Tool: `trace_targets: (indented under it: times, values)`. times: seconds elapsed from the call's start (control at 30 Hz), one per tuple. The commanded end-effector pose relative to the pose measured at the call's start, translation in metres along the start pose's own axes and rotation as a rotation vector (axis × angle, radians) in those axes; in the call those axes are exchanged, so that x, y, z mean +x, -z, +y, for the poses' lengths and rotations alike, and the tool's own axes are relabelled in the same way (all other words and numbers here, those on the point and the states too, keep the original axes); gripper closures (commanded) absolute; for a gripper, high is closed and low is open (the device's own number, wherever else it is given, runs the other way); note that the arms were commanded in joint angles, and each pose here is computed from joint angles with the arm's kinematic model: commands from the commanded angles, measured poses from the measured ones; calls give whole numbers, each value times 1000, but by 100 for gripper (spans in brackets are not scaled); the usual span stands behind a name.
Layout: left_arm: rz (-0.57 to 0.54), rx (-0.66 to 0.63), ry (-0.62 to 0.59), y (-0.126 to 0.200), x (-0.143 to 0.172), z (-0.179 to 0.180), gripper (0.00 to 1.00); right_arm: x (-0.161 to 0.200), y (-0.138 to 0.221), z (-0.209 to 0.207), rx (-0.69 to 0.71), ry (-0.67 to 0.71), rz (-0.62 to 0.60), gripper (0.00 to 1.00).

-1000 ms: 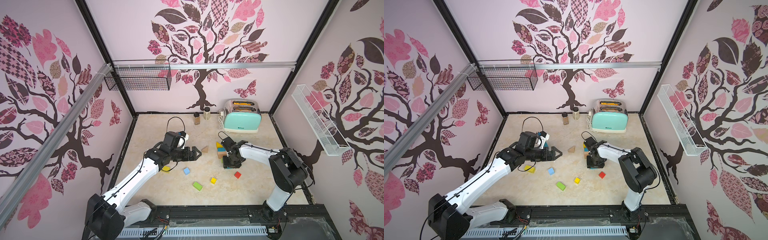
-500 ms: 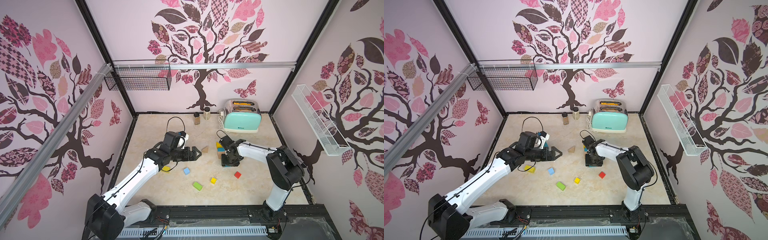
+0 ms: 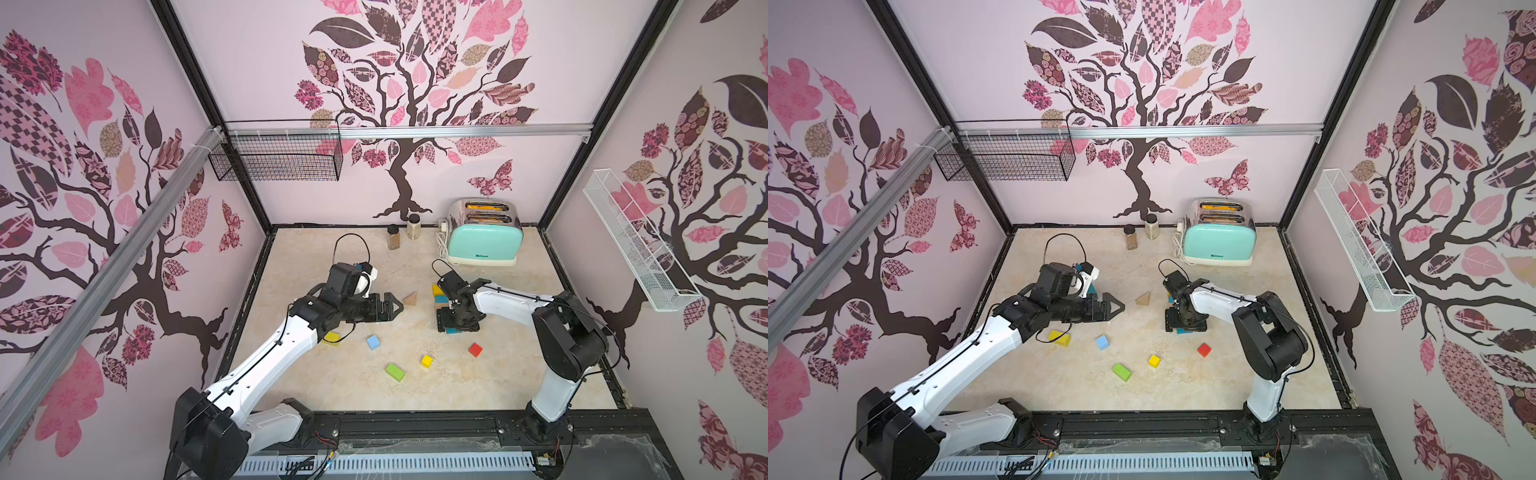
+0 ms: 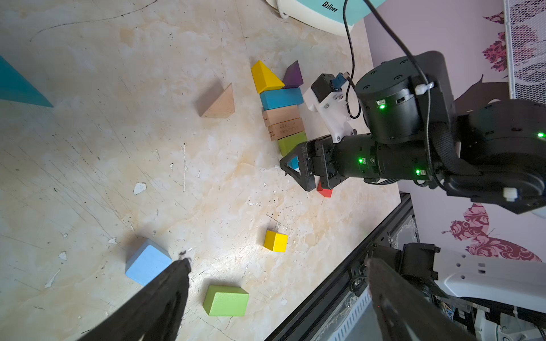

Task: Assemble a carrot with building blocks
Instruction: Assemble the building block at the center of the board.

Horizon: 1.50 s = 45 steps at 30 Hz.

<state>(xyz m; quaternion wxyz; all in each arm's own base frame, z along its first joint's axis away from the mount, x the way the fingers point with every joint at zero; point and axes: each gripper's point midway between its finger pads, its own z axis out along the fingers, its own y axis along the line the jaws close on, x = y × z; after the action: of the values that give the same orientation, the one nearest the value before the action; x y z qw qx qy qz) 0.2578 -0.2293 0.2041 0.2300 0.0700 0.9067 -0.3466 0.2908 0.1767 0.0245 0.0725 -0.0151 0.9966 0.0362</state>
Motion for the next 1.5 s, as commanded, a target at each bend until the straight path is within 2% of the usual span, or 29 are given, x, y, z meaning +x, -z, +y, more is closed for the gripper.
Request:
trace_targets:
  times: [0.0, 0.1, 0.3, 0.4, 0.47, 0.67, 0.93, 1.13, 1.47]
  values:
    - [-9, 6, -24, 1, -1, -2, 2, 2, 27, -8, 17, 42, -35, 13]
    - [-17, 6, -24, 4, -1, -2, 2, 11, 41, -14, 26, 91, -27, 12]
    - [-18, 14, -15, 6, 3, -2, 2, 46, 40, -28, 34, 184, 70, 15]
    - [-11, 18, -13, 6, 5, -2, 2, 52, 34, -30, 23, 168, 93, 19]
    - [-5, 21, -12, 7, 6, -3, 2, 51, 33, -36, 69, 156, 102, 19]
    - [-1, 18, -15, 11, 10, -2, 2, 54, 25, -45, 123, 115, 117, 16]
    - [4, 26, -17, 13, 13, -4, 2, 60, 3, -41, 115, 79, 146, 15]
    - [5, 21, -19, 15, 16, -2, 2, 70, 3, -33, 80, 62, 156, 25]
    - [5, 26, -15, 16, 17, -3, 2, 79, 9, -31, 70, 27, 139, 34]
